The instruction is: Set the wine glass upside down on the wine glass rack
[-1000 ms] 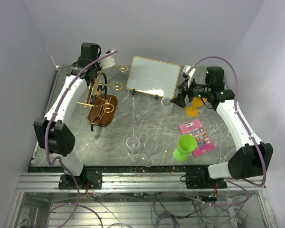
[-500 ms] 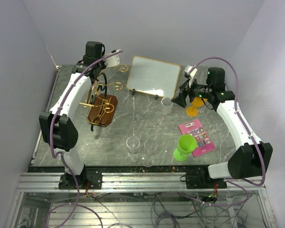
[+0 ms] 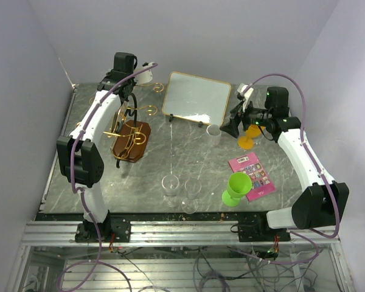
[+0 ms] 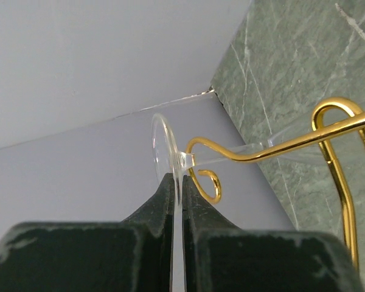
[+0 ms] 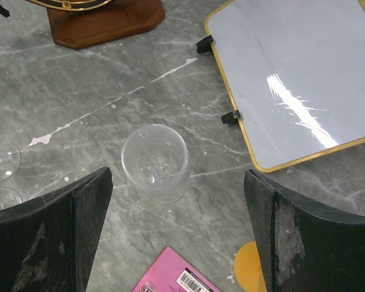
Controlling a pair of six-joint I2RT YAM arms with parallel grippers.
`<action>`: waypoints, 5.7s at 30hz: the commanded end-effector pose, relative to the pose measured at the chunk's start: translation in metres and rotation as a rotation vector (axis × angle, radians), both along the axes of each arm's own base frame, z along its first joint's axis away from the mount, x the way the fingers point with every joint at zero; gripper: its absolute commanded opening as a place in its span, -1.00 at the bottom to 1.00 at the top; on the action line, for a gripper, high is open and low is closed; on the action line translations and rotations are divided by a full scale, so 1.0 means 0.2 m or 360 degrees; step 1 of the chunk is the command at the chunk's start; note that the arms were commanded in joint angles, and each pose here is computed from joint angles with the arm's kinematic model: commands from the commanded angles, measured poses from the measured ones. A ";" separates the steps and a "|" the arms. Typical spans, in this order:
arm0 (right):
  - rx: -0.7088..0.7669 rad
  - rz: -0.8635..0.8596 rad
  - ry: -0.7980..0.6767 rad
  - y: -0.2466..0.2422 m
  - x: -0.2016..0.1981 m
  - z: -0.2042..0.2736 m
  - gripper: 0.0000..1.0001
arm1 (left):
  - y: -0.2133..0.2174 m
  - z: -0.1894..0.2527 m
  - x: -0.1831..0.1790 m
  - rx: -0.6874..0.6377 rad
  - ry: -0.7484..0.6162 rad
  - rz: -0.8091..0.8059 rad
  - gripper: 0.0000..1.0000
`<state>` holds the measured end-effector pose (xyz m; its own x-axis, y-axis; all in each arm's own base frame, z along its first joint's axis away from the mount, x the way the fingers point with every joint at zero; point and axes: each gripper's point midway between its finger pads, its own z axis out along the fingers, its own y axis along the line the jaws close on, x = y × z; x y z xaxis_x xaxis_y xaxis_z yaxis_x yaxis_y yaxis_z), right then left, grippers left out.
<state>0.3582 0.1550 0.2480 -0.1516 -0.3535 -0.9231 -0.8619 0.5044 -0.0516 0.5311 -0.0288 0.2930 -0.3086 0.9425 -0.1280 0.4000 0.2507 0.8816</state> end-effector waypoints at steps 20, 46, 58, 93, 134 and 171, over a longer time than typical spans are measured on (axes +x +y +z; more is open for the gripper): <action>0.0027 0.0010 -0.0015 0.00 0.00 0.01 0.78 | 0.11 0.13 -0.05 -0.0069 -0.0180 0.0248 -0.86; 0.0019 0.0004 -0.0015 0.00 0.01 -0.01 0.79 | 0.11 0.22 -0.02 0.0083 -0.0199 0.0180 -0.86; 0.0013 0.0001 -0.0015 0.00 0.01 -0.01 0.79 | 0.13 0.15 0.00 0.0174 -0.0054 0.0204 -0.86; 0.0014 0.0001 0.0000 0.00 0.01 -0.03 0.81 | 0.07 0.07 -0.14 0.0001 0.0020 0.0167 -0.85; 0.0008 -0.0025 -0.0032 -0.02 0.01 -0.01 0.81 | 0.01 0.23 -0.27 -0.0271 -0.0042 0.0125 0.14; -0.0602 -0.0318 0.0317 0.08 0.17 -0.30 -0.20 | -0.14 0.74 -0.54 -0.1118 -0.0556 -0.0013 0.99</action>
<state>0.3962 0.1688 0.1893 -0.3965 -0.5723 -0.7179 -0.7510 0.6519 -0.1049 0.4244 -0.0493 0.4298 -0.1882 0.6150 -0.7658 0.1383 0.7885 0.5993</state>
